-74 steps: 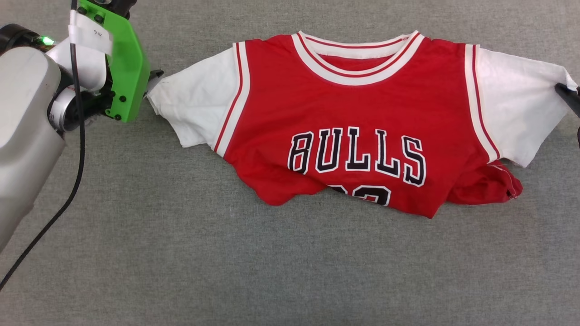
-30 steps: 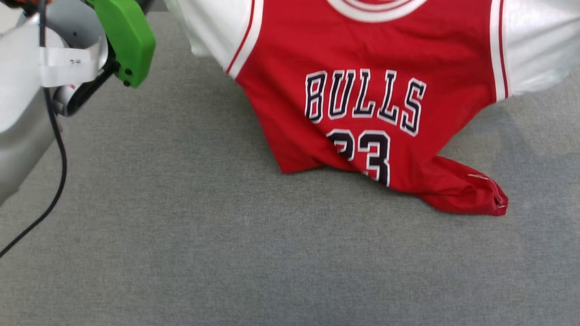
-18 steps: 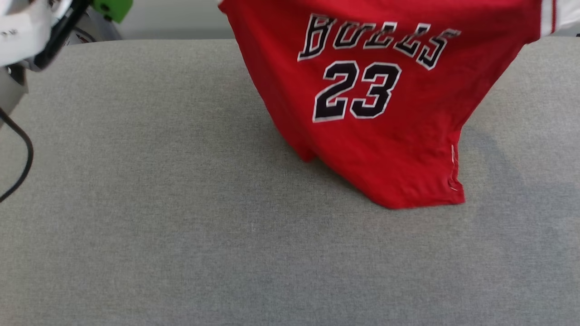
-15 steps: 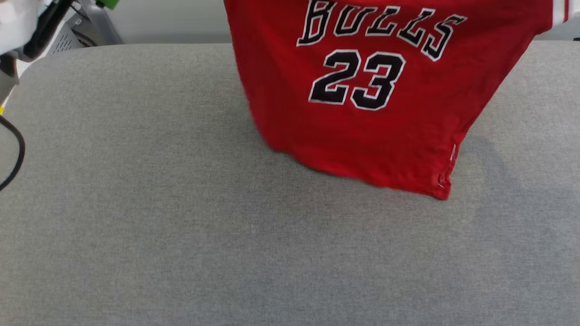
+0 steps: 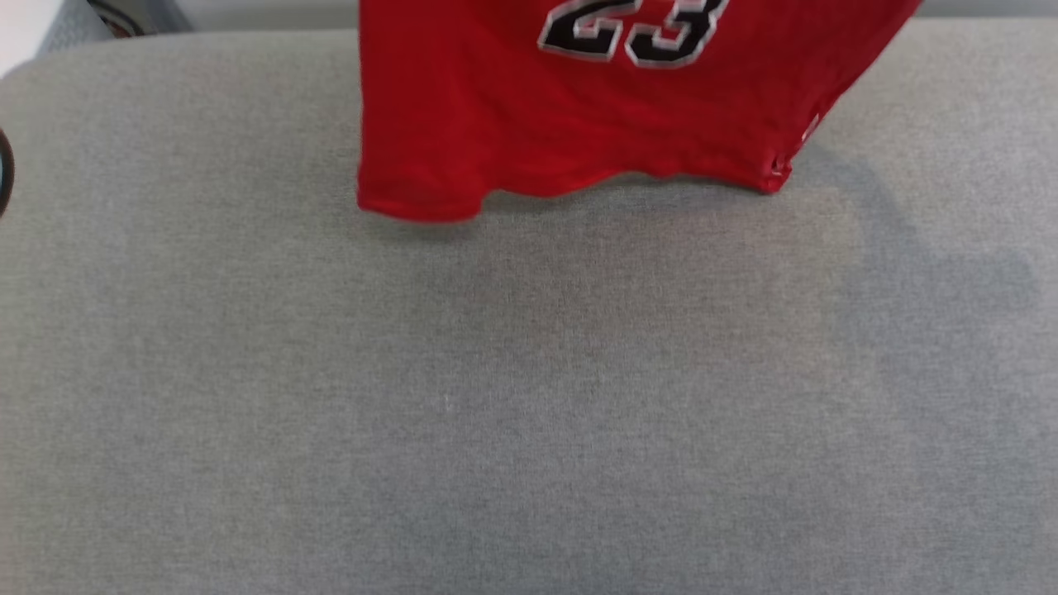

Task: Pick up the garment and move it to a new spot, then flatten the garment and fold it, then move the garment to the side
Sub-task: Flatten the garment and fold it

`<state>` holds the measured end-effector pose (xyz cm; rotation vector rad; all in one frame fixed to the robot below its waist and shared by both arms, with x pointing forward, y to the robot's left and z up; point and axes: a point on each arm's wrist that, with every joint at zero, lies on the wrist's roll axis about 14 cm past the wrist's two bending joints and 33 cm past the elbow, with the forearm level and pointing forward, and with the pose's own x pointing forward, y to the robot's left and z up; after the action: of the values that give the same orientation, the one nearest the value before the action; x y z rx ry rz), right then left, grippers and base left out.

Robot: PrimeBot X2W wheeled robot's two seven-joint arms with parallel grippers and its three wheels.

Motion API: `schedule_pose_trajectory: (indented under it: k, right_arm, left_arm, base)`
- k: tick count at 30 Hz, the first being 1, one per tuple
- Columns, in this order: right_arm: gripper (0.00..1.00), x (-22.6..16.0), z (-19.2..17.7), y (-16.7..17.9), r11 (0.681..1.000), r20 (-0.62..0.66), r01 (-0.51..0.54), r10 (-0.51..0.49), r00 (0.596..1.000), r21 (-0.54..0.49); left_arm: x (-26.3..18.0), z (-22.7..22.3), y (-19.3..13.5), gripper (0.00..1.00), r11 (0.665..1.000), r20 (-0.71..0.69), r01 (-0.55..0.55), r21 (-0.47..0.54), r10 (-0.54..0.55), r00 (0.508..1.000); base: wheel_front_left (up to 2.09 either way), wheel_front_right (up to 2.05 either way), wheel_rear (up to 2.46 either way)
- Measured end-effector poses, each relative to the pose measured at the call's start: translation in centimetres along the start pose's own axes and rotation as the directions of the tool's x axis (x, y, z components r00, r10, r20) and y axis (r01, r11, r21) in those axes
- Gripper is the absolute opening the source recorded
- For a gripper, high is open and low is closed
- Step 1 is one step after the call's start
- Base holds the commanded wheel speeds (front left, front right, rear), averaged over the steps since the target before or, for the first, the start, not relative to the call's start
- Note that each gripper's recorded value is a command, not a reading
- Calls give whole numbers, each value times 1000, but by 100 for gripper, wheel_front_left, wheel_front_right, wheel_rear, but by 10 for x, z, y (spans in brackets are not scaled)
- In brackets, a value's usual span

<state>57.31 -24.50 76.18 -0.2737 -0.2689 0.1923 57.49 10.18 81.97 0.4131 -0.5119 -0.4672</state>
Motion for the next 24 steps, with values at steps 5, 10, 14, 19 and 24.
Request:
schedule_pose_trajectory:
  k: [5,10,14,19,24]
  right_arm:
    - [0,34,-8,-8,999,-13,31,-31,999,-15]
    - [0,69,-11,-15,997,9,62,-62,998,-54]
    - [0,93,-14,-17,993,50,85,-81,995,-82]
    - [0,115,-20,-15,992,91,99,-93,992,-74]
    - [0,129,-58,7,993,33,49,-45,998,-104]
  left_arm:
    - [29,-20,14,0,999,13,-43,25,43,999]
    - [55,-42,31,0,995,40,-104,7,104,994]
    - [70,-62,35,0,992,54,-128,9,128,990]
    - [81,-87,41,0,989,42,-149,-15,150,988]
    - [82,-128,33,0,990,-28,-136,-39,135,991]
  base:
    - [0,0,0]
    - [0,0,0]
    - [0,0,0]
    - [0,0,0]
    - [0,0,0]
